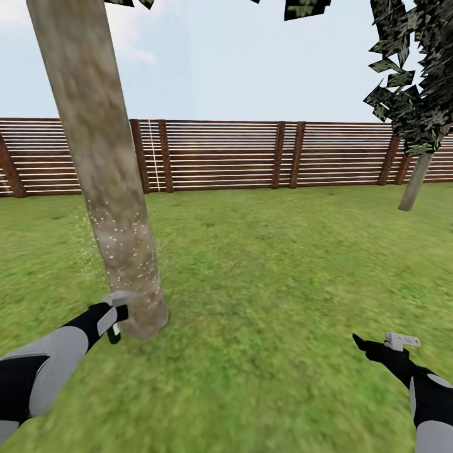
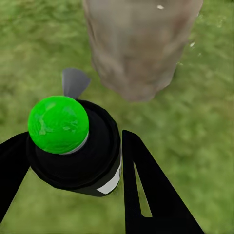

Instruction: In the garden, pick up the pesticide atomizer on the floor and spray pesticide onto both trees until each tree trunk is fully covered.

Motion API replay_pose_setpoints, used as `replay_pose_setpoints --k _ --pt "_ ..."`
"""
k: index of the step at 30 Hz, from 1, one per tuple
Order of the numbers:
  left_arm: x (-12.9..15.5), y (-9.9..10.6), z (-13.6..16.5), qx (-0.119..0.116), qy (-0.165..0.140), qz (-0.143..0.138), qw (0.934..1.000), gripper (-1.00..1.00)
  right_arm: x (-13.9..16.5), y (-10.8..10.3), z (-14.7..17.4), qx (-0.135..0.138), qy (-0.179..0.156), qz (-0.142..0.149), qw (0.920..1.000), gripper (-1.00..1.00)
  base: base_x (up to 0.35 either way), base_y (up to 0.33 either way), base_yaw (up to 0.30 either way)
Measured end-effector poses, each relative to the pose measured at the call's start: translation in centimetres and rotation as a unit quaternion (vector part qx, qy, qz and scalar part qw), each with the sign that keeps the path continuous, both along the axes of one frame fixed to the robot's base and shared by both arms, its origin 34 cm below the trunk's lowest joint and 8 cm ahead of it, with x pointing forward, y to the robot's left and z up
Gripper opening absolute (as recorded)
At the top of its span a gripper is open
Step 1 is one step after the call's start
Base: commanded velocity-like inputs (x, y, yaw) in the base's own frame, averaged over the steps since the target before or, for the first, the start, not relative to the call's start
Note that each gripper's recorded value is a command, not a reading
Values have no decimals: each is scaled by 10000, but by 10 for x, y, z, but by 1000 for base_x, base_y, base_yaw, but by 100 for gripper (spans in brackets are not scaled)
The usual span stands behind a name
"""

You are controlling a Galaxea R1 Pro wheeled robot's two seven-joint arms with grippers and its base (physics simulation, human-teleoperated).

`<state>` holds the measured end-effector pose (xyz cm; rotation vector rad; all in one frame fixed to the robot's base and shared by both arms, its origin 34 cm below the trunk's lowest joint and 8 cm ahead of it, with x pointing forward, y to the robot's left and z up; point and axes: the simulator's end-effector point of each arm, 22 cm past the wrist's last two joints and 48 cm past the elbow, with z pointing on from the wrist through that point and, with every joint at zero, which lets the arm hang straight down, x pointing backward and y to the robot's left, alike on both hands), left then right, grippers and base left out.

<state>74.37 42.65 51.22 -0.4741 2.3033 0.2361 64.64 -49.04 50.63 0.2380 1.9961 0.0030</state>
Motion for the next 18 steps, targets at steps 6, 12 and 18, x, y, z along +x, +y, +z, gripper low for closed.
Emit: replay_pose_setpoints --k 6,12,18 --pt "-12 25 -5 100 67 144 9998 -100 0 -1 -1 -10 9 -14 10000 100 0 0 0" --pt "-29 41 -22 214 142 227 9994 -100 -1 -3 0 -8 14 -16 10000 100 -3 1 0" --pt "-44 48 -41 377 -68 253 9989 -100 0 -2 -1 -12 9 -37 10000 100 -197 158 0"
